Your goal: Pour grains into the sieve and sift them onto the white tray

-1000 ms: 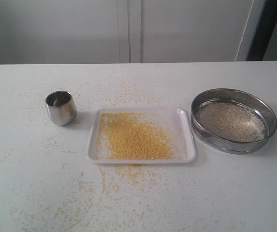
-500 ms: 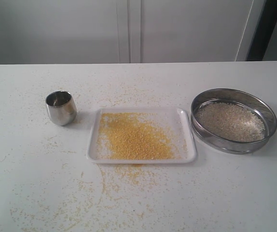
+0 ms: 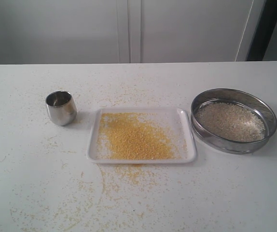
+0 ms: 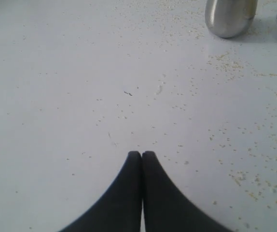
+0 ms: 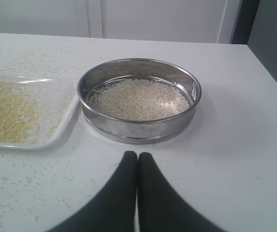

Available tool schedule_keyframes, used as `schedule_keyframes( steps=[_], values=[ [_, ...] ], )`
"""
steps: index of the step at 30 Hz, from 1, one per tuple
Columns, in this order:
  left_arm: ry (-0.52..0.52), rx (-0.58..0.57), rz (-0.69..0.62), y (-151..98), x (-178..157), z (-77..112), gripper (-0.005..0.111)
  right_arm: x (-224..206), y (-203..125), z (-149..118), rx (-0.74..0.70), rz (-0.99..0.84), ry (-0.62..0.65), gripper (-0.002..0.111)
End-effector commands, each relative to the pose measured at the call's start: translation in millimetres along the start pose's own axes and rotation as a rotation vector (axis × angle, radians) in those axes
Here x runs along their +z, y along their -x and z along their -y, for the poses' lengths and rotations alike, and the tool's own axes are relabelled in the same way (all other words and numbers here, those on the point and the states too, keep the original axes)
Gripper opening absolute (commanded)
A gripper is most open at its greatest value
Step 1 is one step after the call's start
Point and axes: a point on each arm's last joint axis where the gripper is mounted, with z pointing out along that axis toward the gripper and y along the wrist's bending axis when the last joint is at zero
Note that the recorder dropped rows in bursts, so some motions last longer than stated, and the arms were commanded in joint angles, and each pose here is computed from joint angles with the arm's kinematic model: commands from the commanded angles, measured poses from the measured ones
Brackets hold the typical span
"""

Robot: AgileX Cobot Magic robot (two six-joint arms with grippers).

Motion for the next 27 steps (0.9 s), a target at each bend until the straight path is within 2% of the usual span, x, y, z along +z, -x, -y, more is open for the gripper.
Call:
schedule_keyframes(
  steps=[1, 27],
  values=[
    [-0.001, 0.001, 0.009, -1.1, 0.5, 0.3, 0.000, 0.1, -1.1, 0.1, 0.000, 0.003, 0.000, 0.000],
    [-0.001, 0.015, 0.011, -0.9, 0.5, 0.3, 0.000, 0.1, -1.1, 0.1, 0.000, 0.003, 0.000, 0.000]
  ],
)
